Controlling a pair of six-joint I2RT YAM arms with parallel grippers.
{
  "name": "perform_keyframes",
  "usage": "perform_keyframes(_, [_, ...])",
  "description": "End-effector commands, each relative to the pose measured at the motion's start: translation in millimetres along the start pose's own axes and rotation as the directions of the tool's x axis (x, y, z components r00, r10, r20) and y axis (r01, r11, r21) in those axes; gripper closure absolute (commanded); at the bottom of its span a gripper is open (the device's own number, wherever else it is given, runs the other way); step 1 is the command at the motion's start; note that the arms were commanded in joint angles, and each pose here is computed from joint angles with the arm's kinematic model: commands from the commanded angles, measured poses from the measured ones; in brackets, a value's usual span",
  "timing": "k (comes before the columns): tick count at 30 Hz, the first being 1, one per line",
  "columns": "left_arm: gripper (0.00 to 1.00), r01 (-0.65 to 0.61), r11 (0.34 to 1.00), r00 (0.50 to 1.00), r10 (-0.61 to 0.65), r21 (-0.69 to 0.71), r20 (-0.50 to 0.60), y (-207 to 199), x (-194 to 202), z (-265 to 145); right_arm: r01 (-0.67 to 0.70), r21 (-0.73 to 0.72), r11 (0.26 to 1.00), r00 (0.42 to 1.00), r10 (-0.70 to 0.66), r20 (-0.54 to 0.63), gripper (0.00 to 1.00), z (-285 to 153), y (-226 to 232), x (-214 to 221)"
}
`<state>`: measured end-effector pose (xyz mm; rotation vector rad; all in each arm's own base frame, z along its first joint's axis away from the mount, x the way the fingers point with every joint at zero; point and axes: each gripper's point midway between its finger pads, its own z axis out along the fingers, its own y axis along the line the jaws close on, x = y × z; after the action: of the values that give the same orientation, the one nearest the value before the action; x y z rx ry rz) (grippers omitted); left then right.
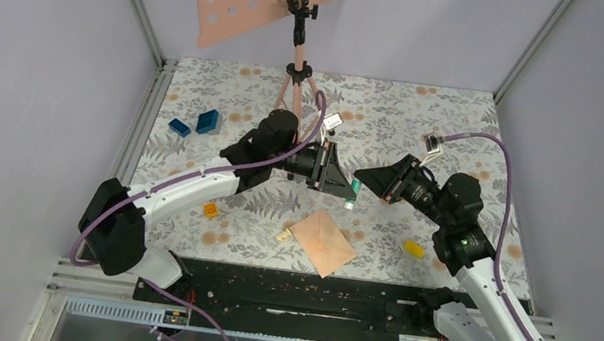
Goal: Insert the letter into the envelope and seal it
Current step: Close the solid glue cap on the solid glue.
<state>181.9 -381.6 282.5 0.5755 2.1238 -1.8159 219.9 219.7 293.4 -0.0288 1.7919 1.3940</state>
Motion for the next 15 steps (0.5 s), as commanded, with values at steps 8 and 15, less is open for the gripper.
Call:
perform_keyframes(8, [1.00,-0.201,0.977,0.899,0.213,-0.072,0.382,-33.7,-105.0,-36.5,-0.089,-0.120,0.989,0.951,0.048,-0.305,1.00,-25.4,22.3,72.4])
perform_keyframes(15, [1.00,-0.204,0.973,0.902,0.229,-0.105,0.366,-26.6,-107.6,-39.5,-0.095,-0.144,0.985,0.945,0.044,-0.324,1.00,-25.5,26.7,76.5])
